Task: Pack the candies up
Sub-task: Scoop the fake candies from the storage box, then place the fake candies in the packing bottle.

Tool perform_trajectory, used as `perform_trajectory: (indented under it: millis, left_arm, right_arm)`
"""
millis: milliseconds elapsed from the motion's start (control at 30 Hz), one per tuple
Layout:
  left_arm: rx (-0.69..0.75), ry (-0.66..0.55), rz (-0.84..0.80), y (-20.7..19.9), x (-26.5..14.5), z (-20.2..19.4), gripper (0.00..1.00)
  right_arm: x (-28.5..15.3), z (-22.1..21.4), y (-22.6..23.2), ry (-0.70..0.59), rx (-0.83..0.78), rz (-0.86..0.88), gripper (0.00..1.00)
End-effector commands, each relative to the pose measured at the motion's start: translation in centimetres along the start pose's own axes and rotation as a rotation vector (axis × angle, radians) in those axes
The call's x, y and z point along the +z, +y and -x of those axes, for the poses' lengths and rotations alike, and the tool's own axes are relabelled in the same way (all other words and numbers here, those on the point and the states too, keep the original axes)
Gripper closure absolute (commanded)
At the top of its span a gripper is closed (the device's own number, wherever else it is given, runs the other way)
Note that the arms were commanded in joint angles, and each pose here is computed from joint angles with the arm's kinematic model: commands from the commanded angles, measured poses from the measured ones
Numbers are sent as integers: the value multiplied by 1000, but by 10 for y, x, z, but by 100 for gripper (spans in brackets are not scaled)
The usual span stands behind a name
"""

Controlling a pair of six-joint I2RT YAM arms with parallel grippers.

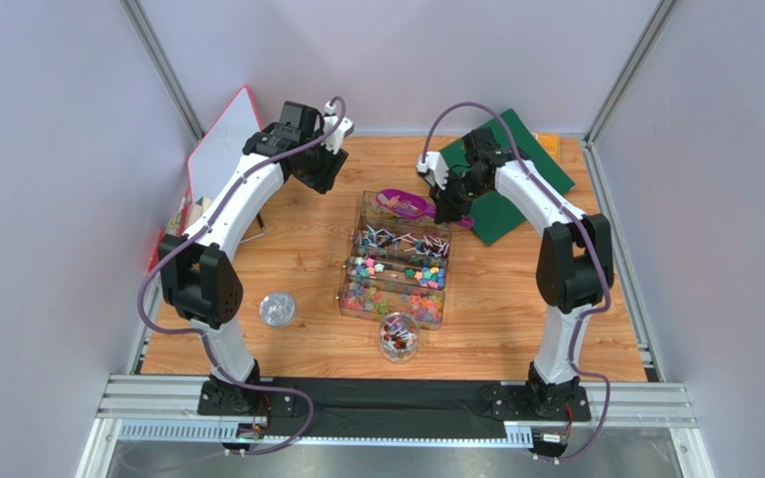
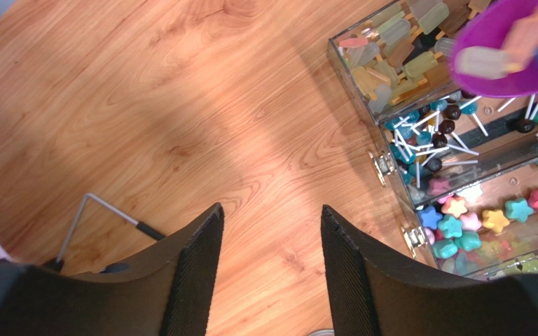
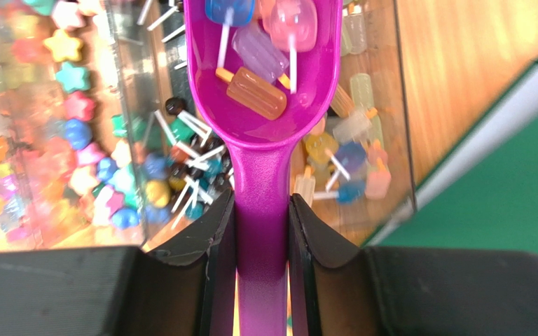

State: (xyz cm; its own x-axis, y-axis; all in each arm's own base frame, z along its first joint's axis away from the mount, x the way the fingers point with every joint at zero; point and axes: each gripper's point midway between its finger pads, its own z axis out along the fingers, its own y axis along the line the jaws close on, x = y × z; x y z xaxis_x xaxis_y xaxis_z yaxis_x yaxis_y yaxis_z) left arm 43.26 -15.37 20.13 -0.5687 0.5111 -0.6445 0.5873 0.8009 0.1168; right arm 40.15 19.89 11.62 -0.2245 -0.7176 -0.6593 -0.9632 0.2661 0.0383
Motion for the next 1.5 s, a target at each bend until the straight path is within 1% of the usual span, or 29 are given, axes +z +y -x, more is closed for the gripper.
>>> perform_trajectory:
  millis: [0, 100, 200, 333, 367, 400, 433, 600, 633, 667, 700, 733, 800, 867, 1133, 1467]
  left_arm:
    - [17, -97, 104, 17, -56, 28, 28]
    - [6, -118, 109, 13, -75, 26, 13]
    - [12, -105, 84, 3, -84, 9, 13]
    - [-14, -112, 47, -11, -99, -5, 12]
    - [-23, -110, 37, -15, -100, -9, 11]
    - [-31, -91, 13, -20, -97, -19, 1]
    - [-39, -101, 3, -25, -103, -22, 0]
    - [-65, -69, -75, -48, -103, -54, 0]
    - [-62, -81, -83, -51, -107, -56, 0]
    - [-54, -85, -95, -54, -109, -58, 0]
    - [-51, -72, -119, -60, -107, -66, 0]
    - [-40, -84, -123, -62, -112, -68, 0]
    - [-16, -84, -148, -68, -114, -74, 0]
    - [-12, -99, -135, -67, -120, -75, 0]
    - [-65, -150, -112, -62, -137, -83, 0]
    - [-77, -178, -80, -55, -140, -87, 0]
  right_arm:
    - [-62, 49, 18, -136, -157, -83, 100]
    - [-84, 45, 48, -113, -184, -47, 100]
    - [-94, 29, 77, -62, -179, 11, 100]
    - [-105, -3, 105, 53, -226, 45, 100]
    - [-112, -8, 116, 77, -256, 57, 100]
    - [-111, -18, 125, 105, -256, 79, 100]
    - [-114, -25, 129, 135, -266, 79, 100]
    - [-124, -46, 166, 230, -353, 97, 100]
    - [-123, -57, 171, 275, -360, 99, 100]
    - [-125, -54, 181, 280, -403, 97, 100]
    - [-126, -55, 186, 294, -410, 95, 100]
    - [-128, -59, 189, 324, -421, 86, 100]
    - [-131, -56, 202, 340, -461, 95, 100]
    - [-135, -55, 211, 368, -477, 94, 100]
    - [-134, -67, 222, 510, -519, 85, 100]
    - [-136, -75, 212, 736, -643, -7, 100]
